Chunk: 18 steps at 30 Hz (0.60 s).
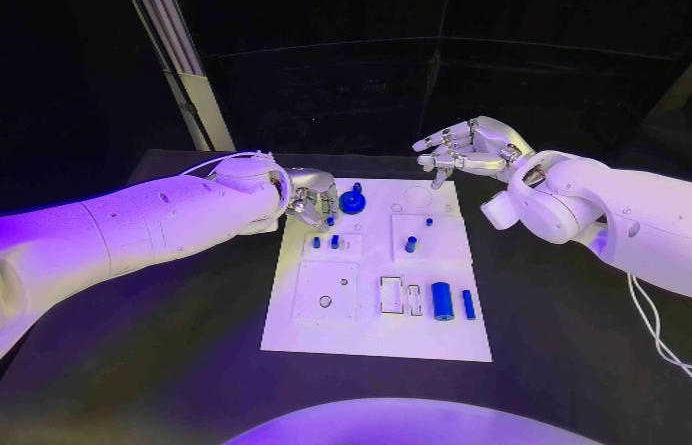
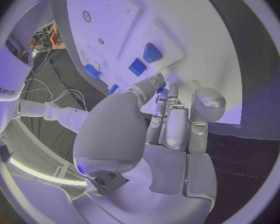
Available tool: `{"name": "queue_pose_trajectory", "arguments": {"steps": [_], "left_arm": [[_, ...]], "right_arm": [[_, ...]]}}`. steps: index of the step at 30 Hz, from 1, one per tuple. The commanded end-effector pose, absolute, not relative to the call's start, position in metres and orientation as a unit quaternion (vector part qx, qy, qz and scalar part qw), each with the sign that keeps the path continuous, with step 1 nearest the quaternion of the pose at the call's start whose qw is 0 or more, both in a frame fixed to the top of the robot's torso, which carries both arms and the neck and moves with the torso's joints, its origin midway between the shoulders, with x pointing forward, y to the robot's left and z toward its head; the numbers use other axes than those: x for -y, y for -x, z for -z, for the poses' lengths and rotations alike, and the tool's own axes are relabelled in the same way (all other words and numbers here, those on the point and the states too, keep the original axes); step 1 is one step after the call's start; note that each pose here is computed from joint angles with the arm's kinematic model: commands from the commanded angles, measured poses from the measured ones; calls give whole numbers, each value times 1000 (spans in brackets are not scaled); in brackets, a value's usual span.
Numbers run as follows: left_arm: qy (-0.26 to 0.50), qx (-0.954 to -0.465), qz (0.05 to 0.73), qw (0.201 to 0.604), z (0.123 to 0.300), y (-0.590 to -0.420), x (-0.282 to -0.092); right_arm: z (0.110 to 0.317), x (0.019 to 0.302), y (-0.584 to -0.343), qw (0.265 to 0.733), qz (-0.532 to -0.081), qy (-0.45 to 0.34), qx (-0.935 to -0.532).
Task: Assemble the parts on the task board
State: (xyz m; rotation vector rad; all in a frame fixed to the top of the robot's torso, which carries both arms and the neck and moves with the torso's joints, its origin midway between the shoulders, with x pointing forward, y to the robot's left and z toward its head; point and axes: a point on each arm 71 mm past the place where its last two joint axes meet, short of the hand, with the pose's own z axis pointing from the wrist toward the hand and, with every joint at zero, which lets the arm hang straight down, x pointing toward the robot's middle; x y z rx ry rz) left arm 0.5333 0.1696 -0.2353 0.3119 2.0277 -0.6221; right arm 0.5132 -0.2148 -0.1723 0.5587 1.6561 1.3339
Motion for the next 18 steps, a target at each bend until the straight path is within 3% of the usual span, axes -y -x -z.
{"name": "queue_pose_trajectory", "arguments": {"steps": [1, 7, 12, 18], "left_arm": [[-121, -831, 254, 480, 234, -534, -171], [-115, -828, 252, 487, 233, -535, -176], [-88, -818, 264, 504, 229, -536, -192], [88, -760, 379, 520, 213, -539, -224]], "right_arm": [[171, 214, -513, 453, -545, -223, -670], [172, 217, -514, 467, -532, -213, -674], [174, 222, -516, 502, -485, -153, -699], [183, 227, -517, 555, -376, -33, -741]]}}
